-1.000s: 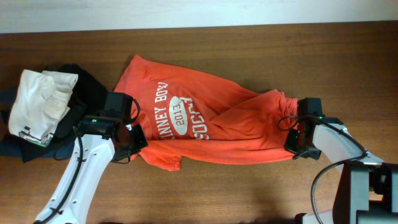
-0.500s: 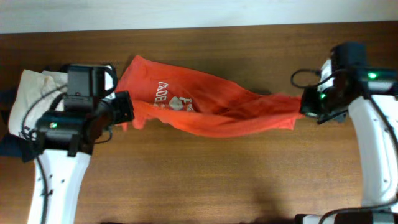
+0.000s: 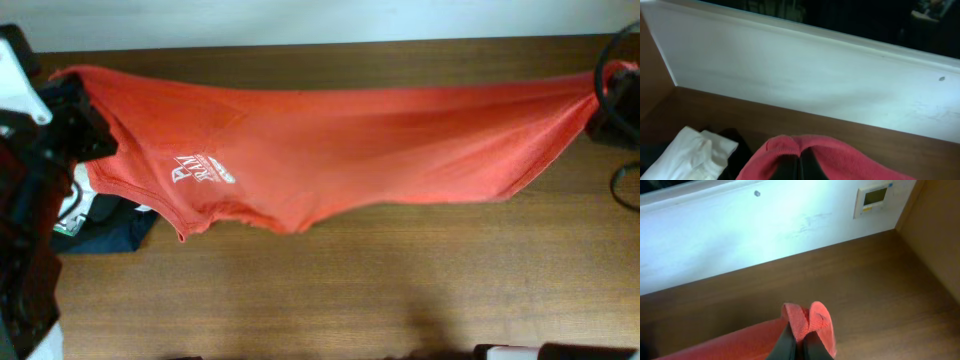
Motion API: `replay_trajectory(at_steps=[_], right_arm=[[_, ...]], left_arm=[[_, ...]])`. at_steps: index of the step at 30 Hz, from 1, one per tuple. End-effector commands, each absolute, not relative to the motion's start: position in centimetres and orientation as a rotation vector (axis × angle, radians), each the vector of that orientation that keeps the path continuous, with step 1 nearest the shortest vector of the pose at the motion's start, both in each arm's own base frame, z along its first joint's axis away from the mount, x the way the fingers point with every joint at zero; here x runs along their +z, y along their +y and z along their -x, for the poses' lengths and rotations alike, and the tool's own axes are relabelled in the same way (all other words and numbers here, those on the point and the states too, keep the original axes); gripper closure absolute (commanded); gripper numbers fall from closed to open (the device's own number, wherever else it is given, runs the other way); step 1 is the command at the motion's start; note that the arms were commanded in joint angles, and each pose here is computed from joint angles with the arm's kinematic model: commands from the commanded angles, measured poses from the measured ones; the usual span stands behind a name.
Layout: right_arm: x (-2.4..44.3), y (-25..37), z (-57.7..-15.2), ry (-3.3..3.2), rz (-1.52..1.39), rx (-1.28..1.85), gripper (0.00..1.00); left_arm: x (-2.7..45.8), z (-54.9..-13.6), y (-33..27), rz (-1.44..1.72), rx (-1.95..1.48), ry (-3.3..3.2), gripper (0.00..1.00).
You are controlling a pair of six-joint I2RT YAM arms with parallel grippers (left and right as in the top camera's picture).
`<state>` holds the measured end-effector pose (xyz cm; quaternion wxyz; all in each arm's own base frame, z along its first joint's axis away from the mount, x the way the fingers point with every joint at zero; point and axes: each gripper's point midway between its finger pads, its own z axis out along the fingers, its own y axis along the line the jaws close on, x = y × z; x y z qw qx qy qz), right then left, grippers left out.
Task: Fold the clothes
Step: 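Lift the shirt with both grippers, shake and lay it flat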
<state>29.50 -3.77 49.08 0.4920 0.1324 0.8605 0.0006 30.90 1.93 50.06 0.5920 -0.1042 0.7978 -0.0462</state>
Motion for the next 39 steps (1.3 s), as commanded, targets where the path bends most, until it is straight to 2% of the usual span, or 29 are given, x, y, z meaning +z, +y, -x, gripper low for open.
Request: replay_trajectory(at_steps=[1, 6, 8, 9, 11, 14, 15, 16, 20, 23, 25, 27, 30, 34, 36, 39], right_arm=[[45.5, -5.1, -34.1, 2.2, -0.357, -0.061, 0.96], [37.7, -6.2, -44.2, 2.339, -0.376, -0.07, 0.96], [37.0, -7.1, -48.8, 2.244, -0.454, -0.035, 0.96], [38.5, -7.5, -50.5, 2.153, -0.451, -0.024, 0.96], [44.3, -8.0, -51.1, 1.946, -0.432, -0.01, 0.96], [52.1, -10.9, -47.4, 1.726, -0.458, -0.039, 0.96], [52.7, -12.1, -46.2, 1.717, -0.483, -0.06, 0.96], [51.4, -13.2, -45.0, 1.772, -0.522, -0.084, 0.96], [39.0, -13.3, -42.5, 2.251, -0.632, -0.12, 0.96], [27.4, -12.8, -40.5, 2.672, -0.672, -0.143, 0.96], [22.4, -12.3, -38.7, 2.844, -0.691, -0.144, 0.96], [16.6, -11.3, -35.3, 3.063, -0.728, -0.142, 0.96], [11.8, -10.0, -30.1, 3.307, -0.771, -0.139, 0.96], [8.3, -8.8, -25.6, 3.459, -0.794, -0.139, 0.96], [8.0, -9.2, -23.7, 3.446, -0.892, -0.248, 0.96], [8.3, -9.5, -21.6, 3.356, -0.998, -0.239, 0.96]], left_arm=[[47.8, -35.6, 1.6, 0.206, -0.143, 1.928, 1.0], [40.1, -46.5, 1.7, 0.191, -0.18, 2.059, 1.0], [39.7, -51.2, 2.2, 0.164, -0.168, 1.971, 1.0], [41.1, -53.0, 2.3, 0.149, -0.165, 1.876, 1.0], [48.0, -53.9, 2.5, 0.109, -0.154, 1.614, 1.0], [58.5, -50.3, 4.6, 0.103, -0.105, 1.365, 1.0], [61.1, -48.2, 5.7, 0.112, -0.084, 1.331, 1.0], [60.9, -47.0, 5.2, 0.087, -0.116, 1.402, 1.0], [44.8, -45.5, 1.7, 0.129, -0.305, 2.059, 1.0], [28.4, -43.2, -1.2, 0.139, -0.391, 2.644, 1.0], [21.5, -41.3, -2.5, 0.145, -0.45, 2.868, 1.0], [15.6, -37.9, -4.4, 0.131, -0.49, 3.074, 1.0], [11.3, -32.3, -5.7, 0.1, -0.518, 3.315, 1.0], [8.8, -25.3, -5.7, 0.011, -0.491, 3.568, 1.0], [8.4, -23.6, -5.3, 0.005, -0.455, 3.58, 1.0], [10.0, -22.5, -5.3, 0.004, -0.432, 3.427, 1.0]])
